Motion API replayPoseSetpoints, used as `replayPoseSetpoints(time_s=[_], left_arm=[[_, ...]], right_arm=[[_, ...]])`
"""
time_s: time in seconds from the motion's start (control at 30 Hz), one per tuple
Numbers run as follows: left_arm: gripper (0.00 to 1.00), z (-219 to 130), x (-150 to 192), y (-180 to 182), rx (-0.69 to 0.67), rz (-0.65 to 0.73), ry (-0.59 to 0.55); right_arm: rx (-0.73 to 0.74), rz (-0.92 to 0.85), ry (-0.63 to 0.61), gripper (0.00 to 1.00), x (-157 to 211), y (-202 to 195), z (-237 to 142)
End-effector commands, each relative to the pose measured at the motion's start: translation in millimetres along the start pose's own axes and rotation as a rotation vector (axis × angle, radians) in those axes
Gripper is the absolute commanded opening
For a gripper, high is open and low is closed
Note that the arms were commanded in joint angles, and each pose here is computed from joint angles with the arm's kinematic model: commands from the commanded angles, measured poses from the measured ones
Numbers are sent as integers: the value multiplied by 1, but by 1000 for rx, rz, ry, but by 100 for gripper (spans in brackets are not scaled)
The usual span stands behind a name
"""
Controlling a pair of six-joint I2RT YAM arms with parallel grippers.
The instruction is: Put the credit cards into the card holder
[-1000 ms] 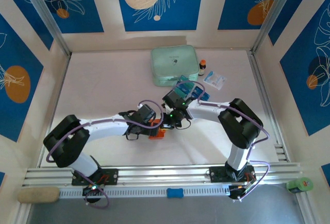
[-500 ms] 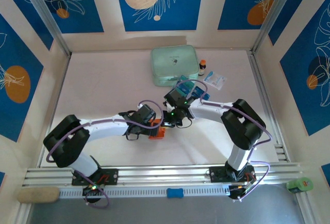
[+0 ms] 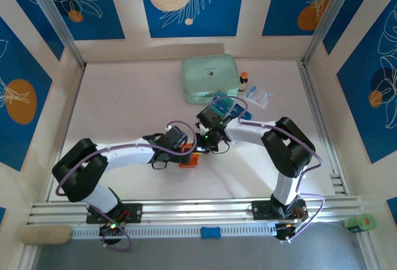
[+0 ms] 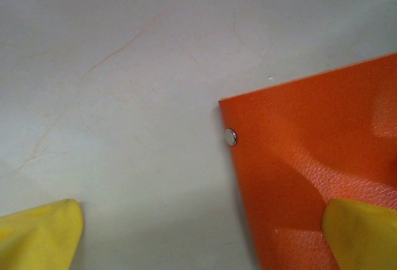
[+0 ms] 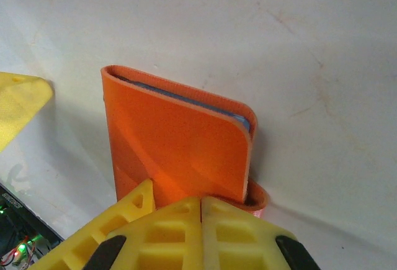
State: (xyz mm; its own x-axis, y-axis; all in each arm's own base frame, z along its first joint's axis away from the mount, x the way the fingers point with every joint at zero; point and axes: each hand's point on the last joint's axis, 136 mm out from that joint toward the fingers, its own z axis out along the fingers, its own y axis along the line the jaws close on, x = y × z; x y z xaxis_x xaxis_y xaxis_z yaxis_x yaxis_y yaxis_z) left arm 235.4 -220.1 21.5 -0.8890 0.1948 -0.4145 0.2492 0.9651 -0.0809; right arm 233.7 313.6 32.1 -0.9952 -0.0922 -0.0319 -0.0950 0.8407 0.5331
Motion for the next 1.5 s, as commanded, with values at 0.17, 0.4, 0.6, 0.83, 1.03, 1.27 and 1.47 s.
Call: replayPoseSetpoints(time_s=[0.17,0.4,0.6,0.83,1.03,1.27,1.47], left_arm=[[100,12,35,20,-84,33,102],[100,13,35,20,-82,31,104],[100,13,35,19,-79,31,104],[100,14,38,19,-71,13,106],[100,16,42,18,-57,-13,109],[100,19,48,19,-49,-46,117],[100,19,52,22,-47,-63,118]], right_arm=[[45,12,60,0,21,-13,23],[97,23,71,0,44,-31,31],[166,2,43,0,59,-44,36],[256,-33,-27,0,77,-62,40],[253,-106,-101,0,83,-61,39],[229,-198,-146,0,90,-59,41],[270,-187,-106,0,99,-71,49]])
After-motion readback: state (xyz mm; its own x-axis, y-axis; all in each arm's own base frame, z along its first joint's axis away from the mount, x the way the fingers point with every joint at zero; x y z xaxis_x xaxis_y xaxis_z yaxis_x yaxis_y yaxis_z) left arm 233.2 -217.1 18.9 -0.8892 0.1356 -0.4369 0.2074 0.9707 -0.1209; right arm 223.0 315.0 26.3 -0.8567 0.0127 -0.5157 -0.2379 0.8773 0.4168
